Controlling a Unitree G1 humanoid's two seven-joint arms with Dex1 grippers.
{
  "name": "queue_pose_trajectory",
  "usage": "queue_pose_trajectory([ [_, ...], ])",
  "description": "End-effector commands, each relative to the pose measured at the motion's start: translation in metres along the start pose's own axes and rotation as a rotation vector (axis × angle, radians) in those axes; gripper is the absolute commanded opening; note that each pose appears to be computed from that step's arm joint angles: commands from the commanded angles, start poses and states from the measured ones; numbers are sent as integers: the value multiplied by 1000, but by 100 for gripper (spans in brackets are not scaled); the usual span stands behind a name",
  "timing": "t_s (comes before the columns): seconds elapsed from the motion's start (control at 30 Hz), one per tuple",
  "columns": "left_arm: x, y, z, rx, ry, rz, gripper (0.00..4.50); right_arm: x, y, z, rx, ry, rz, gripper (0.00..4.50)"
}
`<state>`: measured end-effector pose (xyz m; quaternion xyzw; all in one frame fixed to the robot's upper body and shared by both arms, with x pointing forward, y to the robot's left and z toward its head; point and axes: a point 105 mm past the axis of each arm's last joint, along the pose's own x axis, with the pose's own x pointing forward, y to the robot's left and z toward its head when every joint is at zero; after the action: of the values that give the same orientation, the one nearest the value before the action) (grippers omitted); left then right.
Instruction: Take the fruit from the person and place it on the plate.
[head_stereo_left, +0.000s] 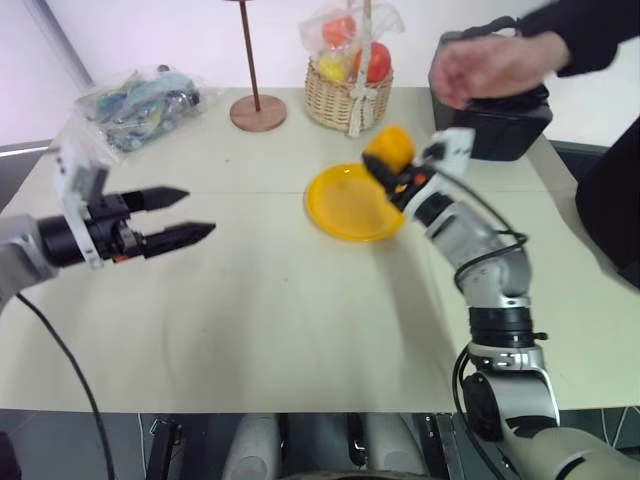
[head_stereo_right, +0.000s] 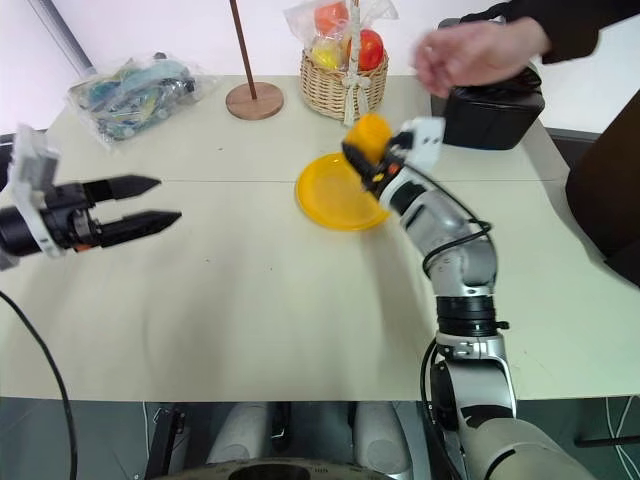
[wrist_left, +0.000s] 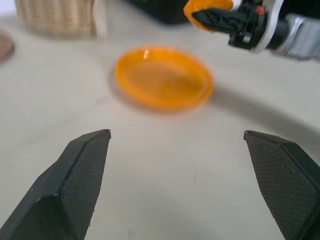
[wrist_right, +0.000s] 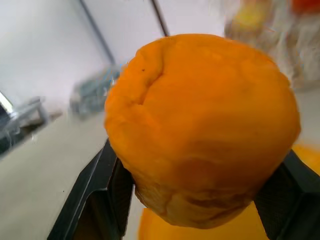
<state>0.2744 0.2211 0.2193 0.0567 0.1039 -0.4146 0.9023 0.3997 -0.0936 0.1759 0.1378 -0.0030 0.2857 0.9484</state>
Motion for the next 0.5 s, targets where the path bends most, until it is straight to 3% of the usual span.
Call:
queue_pose_trajectory([
  [0.03,-1,-5,1,72,12,12,450,14,7,-14,-89,19,49,252],
  [0.2,-1,-16,-3,64,13,6,450,27,5,-26,-122,45,75,252],
  [0.33,-2,-20,-3,59,5,11,450,29,10,-27,-116,46,130,436],
  [0.5,-2,-21,-1,54,-5,15,450,27,14,-19,-114,23,159,444],
])
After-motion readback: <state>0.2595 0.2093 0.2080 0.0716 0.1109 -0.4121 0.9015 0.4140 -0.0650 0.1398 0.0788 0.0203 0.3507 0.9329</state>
